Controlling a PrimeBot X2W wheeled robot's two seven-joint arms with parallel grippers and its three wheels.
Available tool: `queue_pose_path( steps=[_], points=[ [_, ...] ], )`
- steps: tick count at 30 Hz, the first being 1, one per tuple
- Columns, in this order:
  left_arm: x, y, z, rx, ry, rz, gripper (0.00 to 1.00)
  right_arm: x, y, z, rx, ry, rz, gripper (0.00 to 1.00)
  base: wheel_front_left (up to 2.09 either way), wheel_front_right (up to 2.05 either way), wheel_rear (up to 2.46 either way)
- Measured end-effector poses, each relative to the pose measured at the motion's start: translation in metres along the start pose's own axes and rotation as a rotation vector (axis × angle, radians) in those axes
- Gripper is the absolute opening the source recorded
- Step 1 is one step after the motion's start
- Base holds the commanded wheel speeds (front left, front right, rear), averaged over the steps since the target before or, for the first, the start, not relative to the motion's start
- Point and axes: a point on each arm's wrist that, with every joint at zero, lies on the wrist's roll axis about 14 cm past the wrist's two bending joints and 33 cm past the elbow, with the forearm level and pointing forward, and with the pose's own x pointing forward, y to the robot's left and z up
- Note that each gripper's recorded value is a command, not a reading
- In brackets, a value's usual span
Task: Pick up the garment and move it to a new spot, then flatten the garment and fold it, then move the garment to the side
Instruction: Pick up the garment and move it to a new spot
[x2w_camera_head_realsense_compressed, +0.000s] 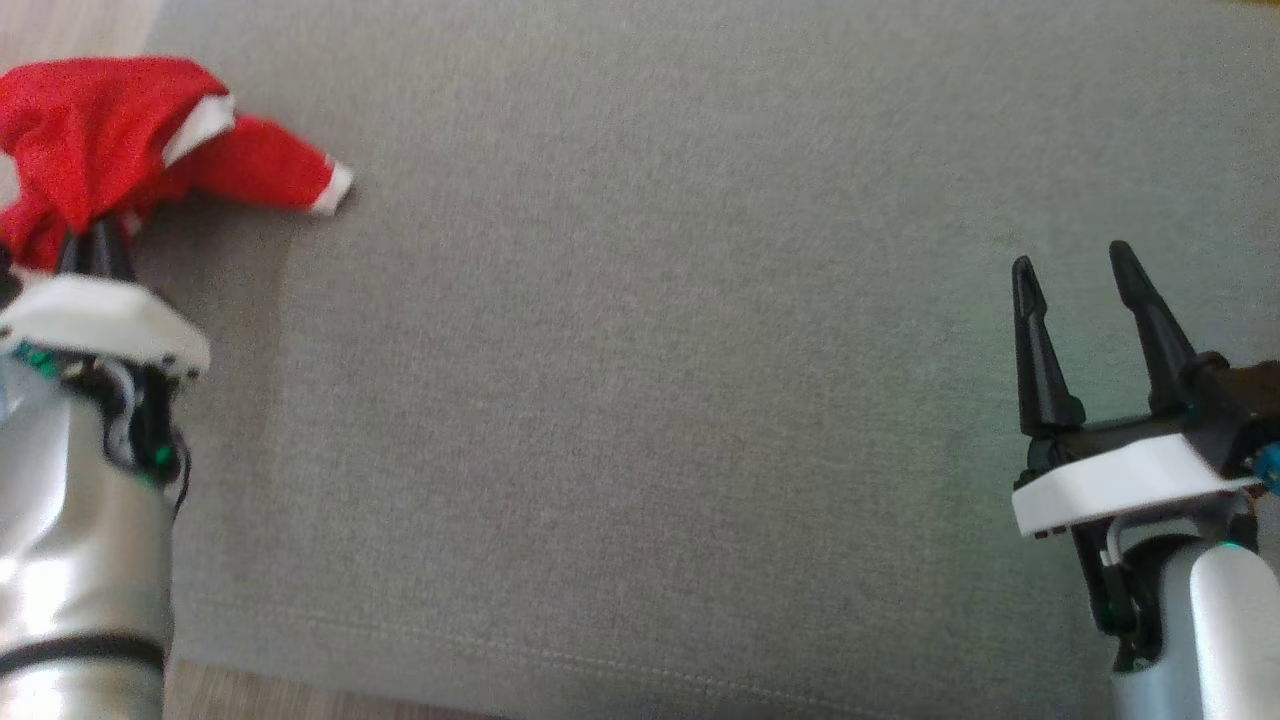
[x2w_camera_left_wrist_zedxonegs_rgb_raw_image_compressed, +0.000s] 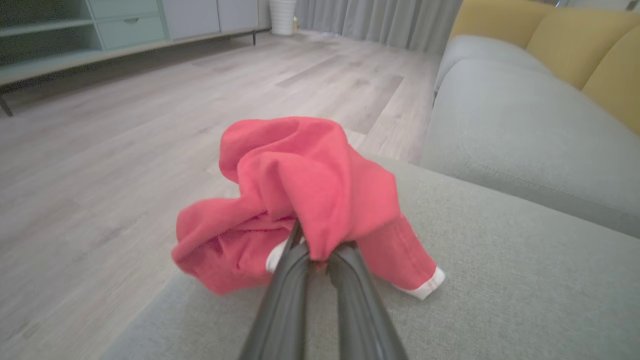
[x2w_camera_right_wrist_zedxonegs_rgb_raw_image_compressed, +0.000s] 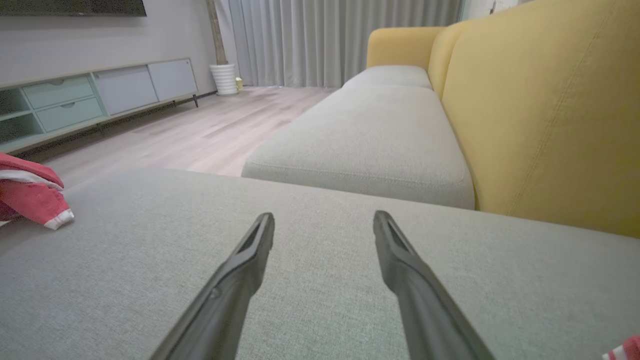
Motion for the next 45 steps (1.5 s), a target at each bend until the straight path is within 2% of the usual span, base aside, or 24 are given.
queue_pose_path(
  steps=[6, 10, 13, 22, 28, 37, 43, 44, 45],
  points=[
    [-0.040, 0.002, 0.023, 0.014, -0.126, -0.036, 0.00, -0.023, -0.006, 0.025, 0.019, -0.079, -0.032, 1.00, 0.00, 0.00, 0.00],
    [-0.056, -0.009, 0.040, 0.009, -0.203, -0.079, 0.00, -0.041, -0.012, 0.027, 0.038, -0.091, -0.060, 1.00, 0.00, 0.00, 0.00],
    [-0.071, -0.030, 0.053, 0.003, -0.262, -0.136, 0.00, -0.058, -0.018, 0.023, 0.042, -0.084, -0.090, 1.00, 0.00, 0.00, 0.00],
    [-0.114, -0.126, 0.063, -0.019, -0.305, -0.405, 0.00, -0.092, -0.038, 0.023, 0.051, -0.095, -0.176, 1.00, 0.00, 0.00, 0.00],
    [-0.141, -0.207, 0.055, -0.046, -0.262, -0.642, 0.00, -0.108, -0.051, 0.017, 0.079, -0.087, -0.231, 1.00, 0.00, 0.00, 0.00],
    [-0.186, -0.326, -0.006, 0.028, -0.077, -1.041, 0.00, -0.126, -0.071, -0.005, 0.132, -0.034, -0.314, 1.00, 0.00, 0.00, 0.00],
    [-0.202, -0.361, -0.062, 0.139, 0.087, -1.185, 0.00, -0.134, -0.084, -0.017, 0.151, -0.006, -0.368, 1.00, 0.00, 0.00, 0.00],
    [-0.204, -0.363, -0.069, 0.149, 0.103, -1.199, 0.10, -0.135, -0.087, -0.020, 0.151, -0.003, -0.377, 1.00, 0.00, 0.00, 0.00],
    [-0.204, -0.364, -0.075, 0.159, 0.121, -1.205, 0.56, -0.136, -0.088, -0.022, 0.153, 0.003, -0.382, 1.00, 0.00, 0.00, 0.00]
  ],
)
